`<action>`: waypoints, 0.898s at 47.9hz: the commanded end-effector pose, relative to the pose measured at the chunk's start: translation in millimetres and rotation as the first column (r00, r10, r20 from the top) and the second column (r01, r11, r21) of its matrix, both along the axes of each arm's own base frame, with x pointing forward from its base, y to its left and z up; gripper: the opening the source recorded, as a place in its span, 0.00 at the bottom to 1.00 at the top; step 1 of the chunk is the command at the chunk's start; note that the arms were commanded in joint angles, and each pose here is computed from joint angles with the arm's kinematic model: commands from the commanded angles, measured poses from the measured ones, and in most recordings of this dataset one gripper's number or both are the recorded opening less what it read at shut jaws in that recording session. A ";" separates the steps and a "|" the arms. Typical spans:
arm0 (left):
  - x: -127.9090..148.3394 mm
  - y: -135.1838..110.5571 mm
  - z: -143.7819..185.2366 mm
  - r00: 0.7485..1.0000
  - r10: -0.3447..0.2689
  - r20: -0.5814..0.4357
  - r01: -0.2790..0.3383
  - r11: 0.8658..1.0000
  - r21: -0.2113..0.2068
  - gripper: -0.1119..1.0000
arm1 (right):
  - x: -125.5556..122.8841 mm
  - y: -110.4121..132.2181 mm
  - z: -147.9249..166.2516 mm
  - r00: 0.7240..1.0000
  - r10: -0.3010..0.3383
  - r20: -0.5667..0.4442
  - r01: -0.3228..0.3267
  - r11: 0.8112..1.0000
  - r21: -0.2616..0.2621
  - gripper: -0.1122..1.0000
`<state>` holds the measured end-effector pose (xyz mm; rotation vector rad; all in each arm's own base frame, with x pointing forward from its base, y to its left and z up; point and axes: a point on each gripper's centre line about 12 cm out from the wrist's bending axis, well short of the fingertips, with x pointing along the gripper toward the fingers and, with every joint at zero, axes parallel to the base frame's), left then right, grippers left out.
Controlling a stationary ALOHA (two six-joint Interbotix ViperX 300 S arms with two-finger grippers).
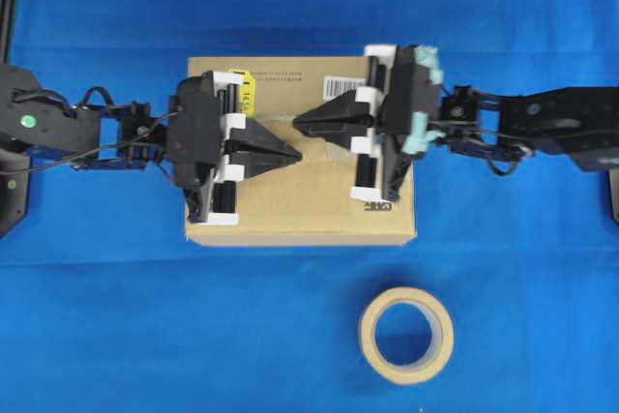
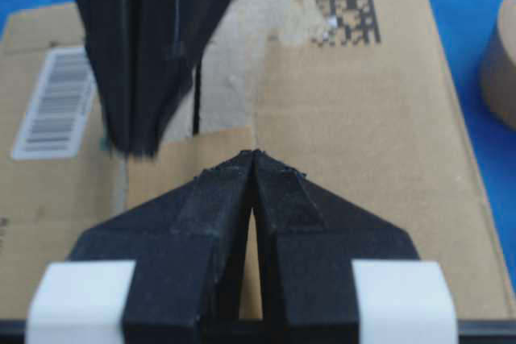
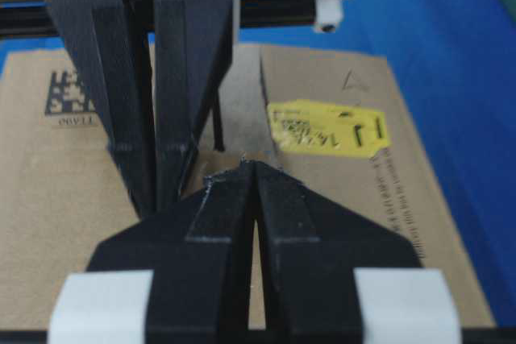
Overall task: Apply tape along the seams of the closed cardboard box to seal it securely.
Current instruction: 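Slide both grippers toward each other along the taped seam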
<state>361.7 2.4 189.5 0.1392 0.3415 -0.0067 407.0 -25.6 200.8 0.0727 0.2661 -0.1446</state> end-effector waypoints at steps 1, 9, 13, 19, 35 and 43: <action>5.2 2.9 4.2 1.000 0.008 0.018 -0.008 1.000 0.000 0.10 | 10.7 2.2 7.9 1.000 0.008 0.029 -0.008 1.000 -0.006 0.09; 2.3 5.8 -8.5 1.000 0.023 -0.017 -0.023 1.000 -0.016 0.10 | 20.2 4.4 -9.1 1.000 0.009 -0.007 -0.009 1.000 0.008 0.09; -3.3 4.2 -18.9 0.998 0.026 -0.049 -0.028 0.999 -0.034 0.10 | 21.7 7.0 -15.8 1.000 0.013 -0.021 -0.013 1.000 0.015 0.09; -18.0 3.8 -35.9 0.994 0.039 -0.102 -0.046 0.997 -0.066 0.10 | 21.2 12.8 -24.5 0.999 0.019 -0.042 -0.017 1.000 0.026 0.09; -45.0 3.0 -58.4 0.981 0.069 -0.180 -0.096 0.985 -0.144 0.10 | -1.9 20.1 -47.6 0.991 0.001 -0.132 0.010 0.997 0.083 0.09; -50.6 2.5 -63.1 0.978 0.069 -0.197 -0.098 0.985 -0.145 0.10 | -16.4 20.8 -52.0 0.988 -0.011 -0.154 0.027 0.994 0.101 0.09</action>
